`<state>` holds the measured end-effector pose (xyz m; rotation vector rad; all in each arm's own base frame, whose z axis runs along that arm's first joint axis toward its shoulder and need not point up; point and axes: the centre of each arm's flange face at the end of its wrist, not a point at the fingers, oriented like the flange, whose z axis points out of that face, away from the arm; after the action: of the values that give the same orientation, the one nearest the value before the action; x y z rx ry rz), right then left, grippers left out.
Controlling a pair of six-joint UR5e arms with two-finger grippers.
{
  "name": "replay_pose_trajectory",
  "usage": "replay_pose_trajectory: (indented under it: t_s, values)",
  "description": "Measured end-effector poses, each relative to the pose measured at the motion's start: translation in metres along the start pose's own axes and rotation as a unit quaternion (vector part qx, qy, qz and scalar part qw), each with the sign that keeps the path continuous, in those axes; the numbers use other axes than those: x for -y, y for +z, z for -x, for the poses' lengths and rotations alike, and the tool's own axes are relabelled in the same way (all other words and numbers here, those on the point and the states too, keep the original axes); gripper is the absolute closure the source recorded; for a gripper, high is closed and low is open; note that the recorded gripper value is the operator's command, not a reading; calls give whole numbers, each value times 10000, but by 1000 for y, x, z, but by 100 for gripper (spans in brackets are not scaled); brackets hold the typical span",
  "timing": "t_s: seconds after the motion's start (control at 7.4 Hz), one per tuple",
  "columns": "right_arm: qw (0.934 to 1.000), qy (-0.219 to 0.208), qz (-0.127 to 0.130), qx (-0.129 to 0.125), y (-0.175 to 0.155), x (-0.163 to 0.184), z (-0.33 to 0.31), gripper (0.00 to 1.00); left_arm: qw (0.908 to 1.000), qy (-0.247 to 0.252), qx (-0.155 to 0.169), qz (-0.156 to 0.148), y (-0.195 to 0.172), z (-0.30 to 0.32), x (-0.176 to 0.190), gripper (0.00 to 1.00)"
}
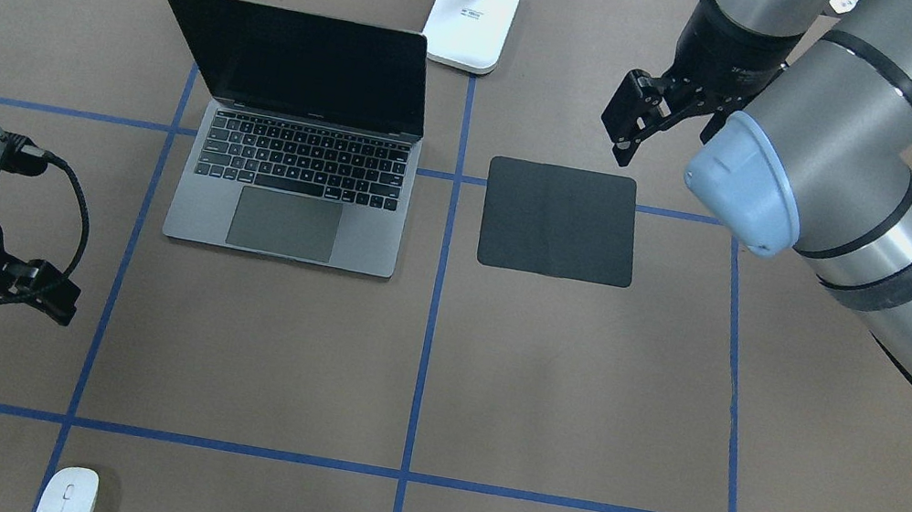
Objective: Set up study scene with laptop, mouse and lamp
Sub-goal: 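Release the pad with the right gripper while the left gripper reaches the white mouse, then lower the left gripper and grasp the white mouse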
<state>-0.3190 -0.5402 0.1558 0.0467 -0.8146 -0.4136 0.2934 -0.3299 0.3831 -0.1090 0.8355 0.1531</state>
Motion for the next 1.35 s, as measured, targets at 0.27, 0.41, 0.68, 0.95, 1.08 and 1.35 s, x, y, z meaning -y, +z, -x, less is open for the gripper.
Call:
replay_pose_trajectory:
  t_s: [0.27, 0.41, 0.68, 0.95, 1.08, 1.35]
  values:
    - [10000, -4, 17, -44, 9, -9, -15, 0, 9995, -140, -6, 298, 25, -15, -24, 1]
    - [10000, -10, 52, -74, 15, -11, -21, 0, 9989, -219, -8, 423, 38, -16, -38, 1]
    - [9999, -16, 89, -104, 21, -16, -28, 0, 9972, -387, 11, 638, 65, -15, -72, 1]
    - [9999, -14, 84, -112, 21, -21, -32, 0, 9957, -424, 109, 816, 91, -28, -102, 1]
    - [9999, -23, 69, -110, 21, -27, -34, 0, 9951, -383, 157, 902, 102, -34, -112, 1]
    - [9999, -30, 53, -114, 21, -33, -37, 0, 9944, -287, 153, 1006, 124, -53, -115, 1]
